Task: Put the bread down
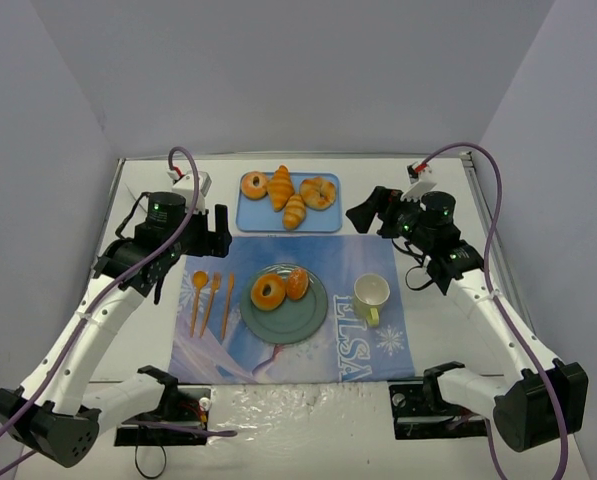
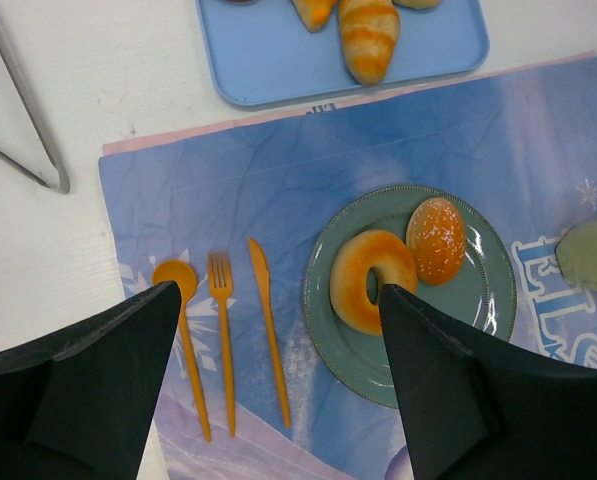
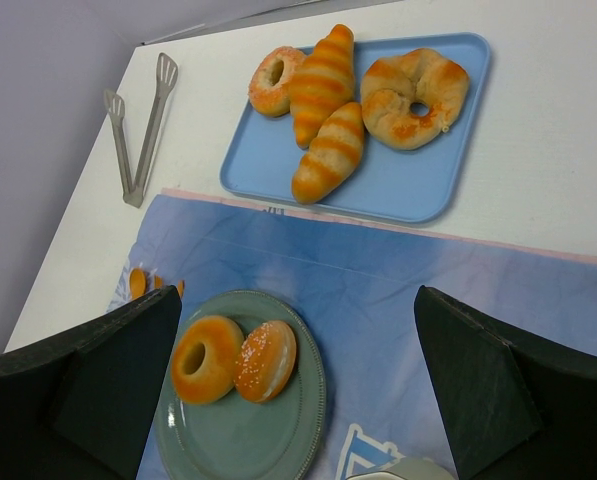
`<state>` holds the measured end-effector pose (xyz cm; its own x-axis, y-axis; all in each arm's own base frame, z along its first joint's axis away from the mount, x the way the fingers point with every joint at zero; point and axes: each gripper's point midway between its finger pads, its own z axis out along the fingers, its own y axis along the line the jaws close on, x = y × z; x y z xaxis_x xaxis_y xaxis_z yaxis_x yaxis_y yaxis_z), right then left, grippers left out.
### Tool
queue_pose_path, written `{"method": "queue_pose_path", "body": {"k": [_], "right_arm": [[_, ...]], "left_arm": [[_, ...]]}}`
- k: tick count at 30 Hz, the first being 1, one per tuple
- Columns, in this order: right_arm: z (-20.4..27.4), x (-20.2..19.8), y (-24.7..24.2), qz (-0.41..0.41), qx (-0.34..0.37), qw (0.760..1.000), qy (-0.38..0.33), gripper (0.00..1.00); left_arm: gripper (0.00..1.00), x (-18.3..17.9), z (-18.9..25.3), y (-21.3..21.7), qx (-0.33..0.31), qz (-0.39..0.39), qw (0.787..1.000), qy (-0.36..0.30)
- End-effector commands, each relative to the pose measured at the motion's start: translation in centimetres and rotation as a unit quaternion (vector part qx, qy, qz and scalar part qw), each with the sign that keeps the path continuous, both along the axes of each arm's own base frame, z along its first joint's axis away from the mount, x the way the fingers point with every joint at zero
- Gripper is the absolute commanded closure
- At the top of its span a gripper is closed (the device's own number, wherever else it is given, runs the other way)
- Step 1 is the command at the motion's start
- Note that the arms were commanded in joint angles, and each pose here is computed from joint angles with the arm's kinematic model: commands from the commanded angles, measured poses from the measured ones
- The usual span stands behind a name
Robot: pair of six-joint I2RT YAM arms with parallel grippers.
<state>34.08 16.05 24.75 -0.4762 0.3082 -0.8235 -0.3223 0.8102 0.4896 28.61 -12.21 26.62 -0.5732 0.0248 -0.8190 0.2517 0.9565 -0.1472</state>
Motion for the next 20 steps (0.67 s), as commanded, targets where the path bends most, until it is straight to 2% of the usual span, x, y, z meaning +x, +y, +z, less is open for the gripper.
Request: {"method": "queue_pose_path", "body": {"k": [1, 20], "right_arm": [[3.97, 0.57, 0.17, -0.007, 0.019, 0.998, -0.055, 0.0], [3.61, 0.62, 0.21, -0.006, 0.016, 0.998, -0.052, 0.0]], "left_arm": [[0.23, 0.82, 2.56, -0.65, -0.019, -0.01, 0.998, -0.055], [0.23, 0.86, 2.06, -0.54, -0.015, -0.008, 0.999, -0.051]]}}
